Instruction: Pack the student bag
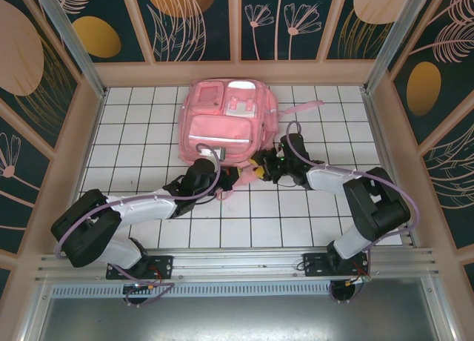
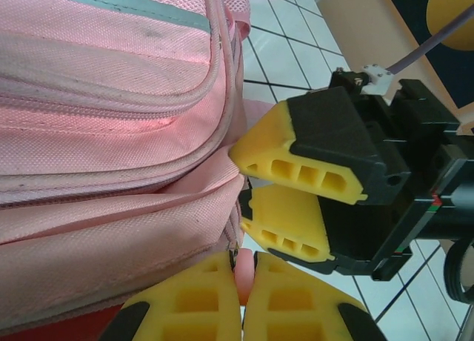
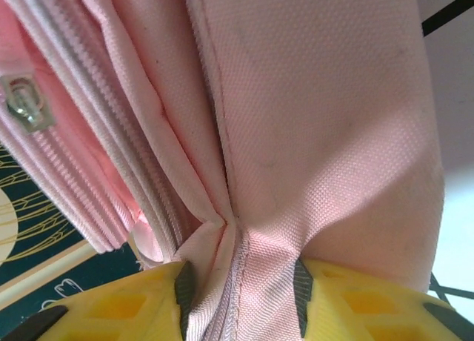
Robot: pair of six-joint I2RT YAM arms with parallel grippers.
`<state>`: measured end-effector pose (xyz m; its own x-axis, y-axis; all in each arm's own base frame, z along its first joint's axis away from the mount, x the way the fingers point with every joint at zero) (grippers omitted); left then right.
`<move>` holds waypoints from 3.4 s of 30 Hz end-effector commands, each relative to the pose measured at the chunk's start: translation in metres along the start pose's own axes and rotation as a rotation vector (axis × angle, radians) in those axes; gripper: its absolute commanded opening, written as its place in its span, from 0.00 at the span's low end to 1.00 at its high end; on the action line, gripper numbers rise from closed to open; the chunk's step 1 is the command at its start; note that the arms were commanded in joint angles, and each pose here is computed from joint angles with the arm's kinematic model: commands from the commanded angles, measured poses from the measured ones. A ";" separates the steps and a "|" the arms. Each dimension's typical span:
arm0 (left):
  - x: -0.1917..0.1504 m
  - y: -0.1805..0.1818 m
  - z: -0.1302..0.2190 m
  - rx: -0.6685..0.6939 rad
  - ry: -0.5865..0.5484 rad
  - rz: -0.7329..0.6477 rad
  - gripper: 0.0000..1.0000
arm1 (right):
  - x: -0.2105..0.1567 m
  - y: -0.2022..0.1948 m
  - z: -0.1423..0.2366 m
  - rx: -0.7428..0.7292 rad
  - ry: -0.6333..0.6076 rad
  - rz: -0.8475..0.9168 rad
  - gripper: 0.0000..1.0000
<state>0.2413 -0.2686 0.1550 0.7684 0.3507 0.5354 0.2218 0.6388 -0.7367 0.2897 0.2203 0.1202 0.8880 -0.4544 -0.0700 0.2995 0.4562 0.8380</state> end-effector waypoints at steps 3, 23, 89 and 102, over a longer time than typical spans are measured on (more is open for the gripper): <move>0.011 -0.025 0.003 -0.109 -0.040 0.003 0.00 | 0.001 0.000 -0.014 0.011 0.009 -0.021 0.28; 0.001 0.015 0.033 0.039 -0.106 -0.010 0.00 | 0.023 -0.010 0.028 -0.038 -0.157 0.030 0.00; -0.016 -0.025 -0.001 -0.100 0.047 -0.136 0.00 | -0.022 0.004 0.014 -0.144 -0.139 0.016 0.49; -0.008 0.021 0.037 0.065 -0.177 -0.075 0.00 | 0.003 -0.003 0.041 -0.162 -0.234 -0.045 0.00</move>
<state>0.2149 -0.2512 0.1387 0.7255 0.2943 0.6221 0.2729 0.7068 -0.6527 0.2616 0.2150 0.1342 0.8503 -0.5254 -0.0292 0.3666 0.5516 0.7492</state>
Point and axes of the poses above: each hand's point on the last joint's axis, 136 mm out from that joint toward the fingers, its own z axis back along the fingers, its own y axis along the line the jaws close on, x = y × z, the point moved 6 cm from there along z, back along the fingers, and after that the axes turned 10 degrees about z, right-handed, at the moved point
